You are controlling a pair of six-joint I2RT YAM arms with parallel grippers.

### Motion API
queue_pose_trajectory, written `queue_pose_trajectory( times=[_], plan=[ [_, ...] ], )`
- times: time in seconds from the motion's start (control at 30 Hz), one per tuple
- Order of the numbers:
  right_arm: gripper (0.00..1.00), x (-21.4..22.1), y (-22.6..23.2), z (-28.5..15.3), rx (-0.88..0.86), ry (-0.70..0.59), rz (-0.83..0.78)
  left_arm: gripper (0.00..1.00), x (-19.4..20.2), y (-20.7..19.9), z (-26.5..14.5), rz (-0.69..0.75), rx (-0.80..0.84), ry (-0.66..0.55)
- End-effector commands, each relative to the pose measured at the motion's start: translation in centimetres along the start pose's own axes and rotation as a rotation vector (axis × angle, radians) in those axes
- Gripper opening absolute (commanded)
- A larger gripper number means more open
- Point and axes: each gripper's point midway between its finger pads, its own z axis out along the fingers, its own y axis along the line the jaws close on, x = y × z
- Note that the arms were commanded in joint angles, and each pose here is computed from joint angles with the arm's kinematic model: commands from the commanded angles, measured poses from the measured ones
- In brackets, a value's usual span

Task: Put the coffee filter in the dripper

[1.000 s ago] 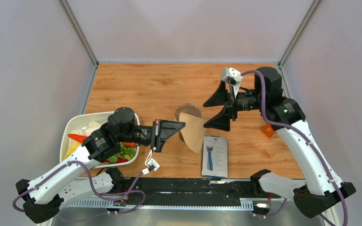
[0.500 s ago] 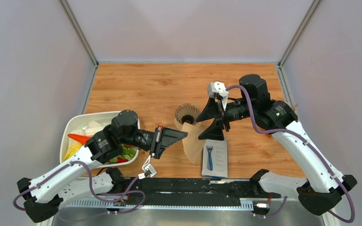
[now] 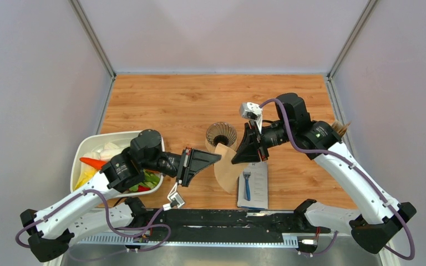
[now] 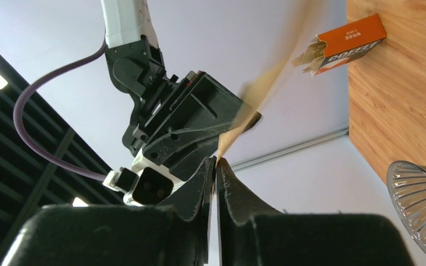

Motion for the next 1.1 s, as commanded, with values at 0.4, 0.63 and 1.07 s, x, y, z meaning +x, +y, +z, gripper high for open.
queue_pose_trajectory(
  times=[0.4,0.63,1.07],
  plan=[
    [0.00,-7.0,3.1,-4.3,0.121,-0.198,-0.288,0.64,8.9,2.1,-9.7,-0.349,-0.091,0.681],
    [0.00,-8.8,4.4,-5.4,0.161,-0.259,-0.481,0.64,7.2,6.2,-11.4,-1.162,-0.272,0.615],
    [0.00,-6.1,4.8,-5.7,0.166,-0.210,-0.864,0.63,0.1,11.1,-4.5,-1.912,-0.133,-0.113]
  ],
)
